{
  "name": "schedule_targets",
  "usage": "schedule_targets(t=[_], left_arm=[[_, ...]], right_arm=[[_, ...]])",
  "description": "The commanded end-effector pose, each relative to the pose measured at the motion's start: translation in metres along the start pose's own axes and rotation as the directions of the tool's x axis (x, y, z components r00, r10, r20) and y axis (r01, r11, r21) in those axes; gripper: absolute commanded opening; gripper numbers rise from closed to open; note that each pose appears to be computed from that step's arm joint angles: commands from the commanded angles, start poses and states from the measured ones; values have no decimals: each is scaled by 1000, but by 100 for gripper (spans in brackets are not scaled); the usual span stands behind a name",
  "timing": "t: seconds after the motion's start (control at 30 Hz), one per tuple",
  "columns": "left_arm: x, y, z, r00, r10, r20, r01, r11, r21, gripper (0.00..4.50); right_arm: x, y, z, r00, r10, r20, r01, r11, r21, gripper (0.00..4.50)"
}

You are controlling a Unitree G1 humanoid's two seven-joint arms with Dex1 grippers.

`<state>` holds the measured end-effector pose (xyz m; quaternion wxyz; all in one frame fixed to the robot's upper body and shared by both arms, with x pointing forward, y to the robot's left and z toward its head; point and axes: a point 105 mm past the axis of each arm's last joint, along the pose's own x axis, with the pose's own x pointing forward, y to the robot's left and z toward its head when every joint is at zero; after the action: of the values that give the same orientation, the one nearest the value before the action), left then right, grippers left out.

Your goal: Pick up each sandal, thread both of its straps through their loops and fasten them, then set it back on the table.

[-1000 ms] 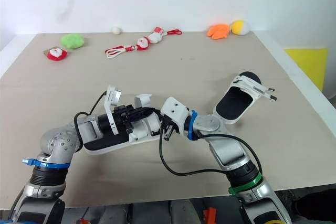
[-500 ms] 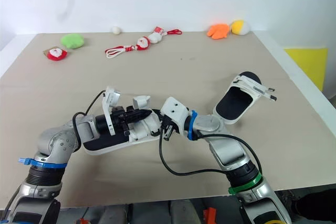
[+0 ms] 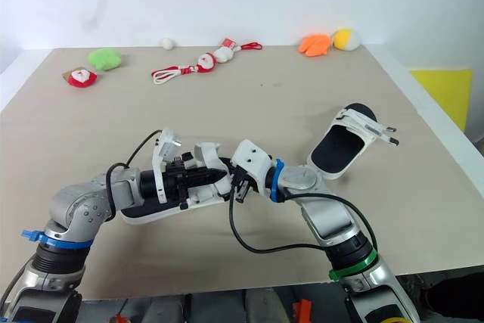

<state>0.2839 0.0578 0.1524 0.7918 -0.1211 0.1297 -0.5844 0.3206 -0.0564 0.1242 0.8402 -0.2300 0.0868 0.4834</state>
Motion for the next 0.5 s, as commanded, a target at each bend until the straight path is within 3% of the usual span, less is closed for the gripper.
schedule_targets(t=[0.03,0.27,0.33,0.5], left_arm=[[0,-10,-8,998,-32,-62,35,998,44,63],[-24,-18,8,1000,-5,-14,6,998,69,340],[-38,-16,17,998,55,29,-57,995,79,445],[-47,-12,20,992,117,46,-120,990,67,445]], right_arm=[[3,1,-7,1000,-3,-28,3,1000,12,0],[2,3,-8,1000,1,-30,-1,1000,17,0],[2,3,-8,1000,2,-31,-1,1000,21,0],[4,5,-9,1000,9,-30,-9,1000,25,0]])
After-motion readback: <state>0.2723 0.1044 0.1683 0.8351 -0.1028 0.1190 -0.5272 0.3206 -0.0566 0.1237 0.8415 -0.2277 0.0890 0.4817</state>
